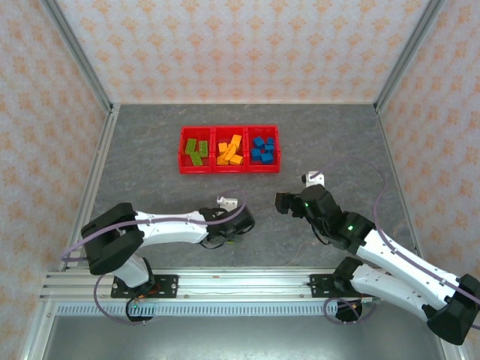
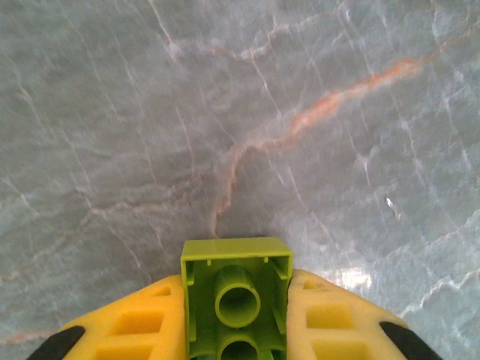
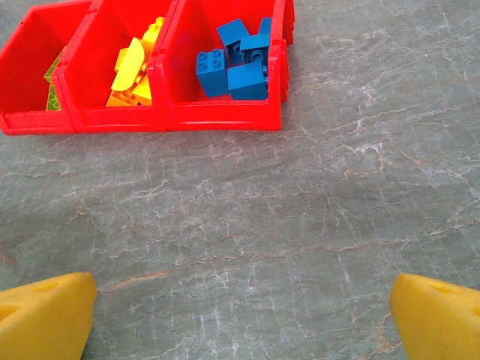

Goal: Sort the legos into containers by color
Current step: Pick up the lego from the middle-left of the table, then place the lego in the container.

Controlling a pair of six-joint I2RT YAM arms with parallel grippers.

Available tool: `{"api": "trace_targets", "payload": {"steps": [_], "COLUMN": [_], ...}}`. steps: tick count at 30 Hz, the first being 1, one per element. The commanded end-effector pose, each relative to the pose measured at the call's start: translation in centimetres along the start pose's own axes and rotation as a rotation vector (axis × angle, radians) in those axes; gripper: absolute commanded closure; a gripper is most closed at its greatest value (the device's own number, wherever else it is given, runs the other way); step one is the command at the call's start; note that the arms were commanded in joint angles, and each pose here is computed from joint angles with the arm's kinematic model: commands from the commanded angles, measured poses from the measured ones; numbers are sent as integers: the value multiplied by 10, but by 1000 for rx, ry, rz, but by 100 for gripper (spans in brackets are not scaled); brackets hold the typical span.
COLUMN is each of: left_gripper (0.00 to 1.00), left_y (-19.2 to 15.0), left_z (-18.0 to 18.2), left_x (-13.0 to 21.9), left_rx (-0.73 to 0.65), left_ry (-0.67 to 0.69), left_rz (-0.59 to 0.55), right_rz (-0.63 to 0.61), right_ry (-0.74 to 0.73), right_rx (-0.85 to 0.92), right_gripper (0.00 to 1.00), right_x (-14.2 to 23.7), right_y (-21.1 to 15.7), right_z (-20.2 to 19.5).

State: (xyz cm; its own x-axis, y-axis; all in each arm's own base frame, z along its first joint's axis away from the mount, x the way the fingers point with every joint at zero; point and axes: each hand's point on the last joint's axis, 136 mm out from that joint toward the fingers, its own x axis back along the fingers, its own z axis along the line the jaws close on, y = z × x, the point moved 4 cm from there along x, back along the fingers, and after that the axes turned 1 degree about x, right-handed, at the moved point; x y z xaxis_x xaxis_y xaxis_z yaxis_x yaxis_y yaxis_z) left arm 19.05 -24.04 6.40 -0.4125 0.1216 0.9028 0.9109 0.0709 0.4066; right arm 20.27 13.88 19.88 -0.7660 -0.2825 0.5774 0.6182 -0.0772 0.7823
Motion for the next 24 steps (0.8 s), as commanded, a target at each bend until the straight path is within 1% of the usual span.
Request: {"api": "trace_targets", "payload": {"steps": [1, 3, 5, 8, 10, 14, 16, 19, 21, 24], "left_gripper": [81, 82, 81, 80, 80, 80, 81, 82, 82, 81], "left_y": [4, 13, 31, 69, 100, 157, 186, 223, 243, 269], "left_z": [31, 38, 44, 55, 69, 104, 122, 143, 150, 151], "left_x": [-8, -3, 10, 39, 55, 69, 70, 61, 51, 34], "left_rx": [54, 76, 101, 134, 175, 232, 241, 243, 238, 214], "left_ry": [99, 111, 126, 144, 150, 163, 185, 226, 239, 263], "left_rz": [-24, -52, -106, -230, -303, -381, -402, -390, -372, -348], "right_rz": [3, 2, -2, -8, -12, -13, -17, -22, -25, -28], "right_ry": [-27, -30, -31, -40, -44, -45, -46, -43, -43, -46], "right_rx": [2, 1, -1, -4, -5, -5, -6, -8, -10, -10], "right_gripper": [0, 0, 0, 0, 0, 0, 0, 0, 0, 0], "right_x": [0, 0, 0, 0, 0, 1, 1, 3, 3, 4], "right_y": [-3, -3, -2, -1, -1, 0, 0, 1, 1, 2], "right_z": [-4, -5, -5, -6, -6, -6, -7, -7, -7, -8]}}
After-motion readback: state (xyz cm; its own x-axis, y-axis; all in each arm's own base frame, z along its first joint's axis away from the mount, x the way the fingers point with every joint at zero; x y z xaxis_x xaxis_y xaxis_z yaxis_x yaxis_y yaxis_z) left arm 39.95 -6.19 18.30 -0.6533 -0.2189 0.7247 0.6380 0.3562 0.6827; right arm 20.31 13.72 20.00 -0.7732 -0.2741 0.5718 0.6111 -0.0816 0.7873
